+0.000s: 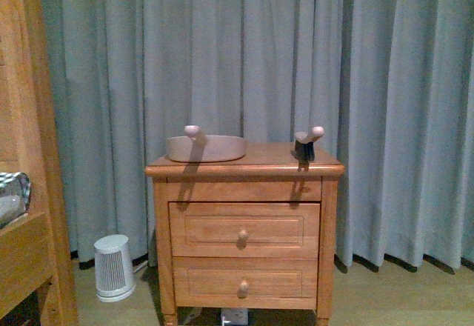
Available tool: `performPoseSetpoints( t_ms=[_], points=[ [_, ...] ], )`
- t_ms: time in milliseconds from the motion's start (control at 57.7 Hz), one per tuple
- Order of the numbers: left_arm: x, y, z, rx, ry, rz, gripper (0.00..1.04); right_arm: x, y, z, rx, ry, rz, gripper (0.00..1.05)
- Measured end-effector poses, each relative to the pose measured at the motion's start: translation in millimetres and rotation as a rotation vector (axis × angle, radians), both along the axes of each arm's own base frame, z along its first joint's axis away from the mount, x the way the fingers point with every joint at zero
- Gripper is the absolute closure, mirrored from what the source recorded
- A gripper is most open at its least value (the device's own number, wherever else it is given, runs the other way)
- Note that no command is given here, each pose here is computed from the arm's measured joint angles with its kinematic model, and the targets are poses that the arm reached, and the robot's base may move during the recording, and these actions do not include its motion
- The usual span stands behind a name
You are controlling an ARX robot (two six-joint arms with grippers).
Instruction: Clean up trash
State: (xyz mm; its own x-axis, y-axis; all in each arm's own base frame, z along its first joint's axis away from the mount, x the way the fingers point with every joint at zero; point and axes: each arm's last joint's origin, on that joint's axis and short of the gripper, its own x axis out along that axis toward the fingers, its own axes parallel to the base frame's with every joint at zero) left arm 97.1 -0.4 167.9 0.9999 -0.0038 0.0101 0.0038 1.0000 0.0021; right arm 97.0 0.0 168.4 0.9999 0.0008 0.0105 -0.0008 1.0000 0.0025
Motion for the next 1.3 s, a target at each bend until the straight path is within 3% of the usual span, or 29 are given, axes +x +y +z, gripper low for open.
performPoseSetpoints(
  t_ms=[1301],
  points=[
    [0.0,0.0,0.0,0.0,0.0,0.0,0.08,0.0,0.0,0.0,0.0,0.0,0.0,0.07]
  ],
)
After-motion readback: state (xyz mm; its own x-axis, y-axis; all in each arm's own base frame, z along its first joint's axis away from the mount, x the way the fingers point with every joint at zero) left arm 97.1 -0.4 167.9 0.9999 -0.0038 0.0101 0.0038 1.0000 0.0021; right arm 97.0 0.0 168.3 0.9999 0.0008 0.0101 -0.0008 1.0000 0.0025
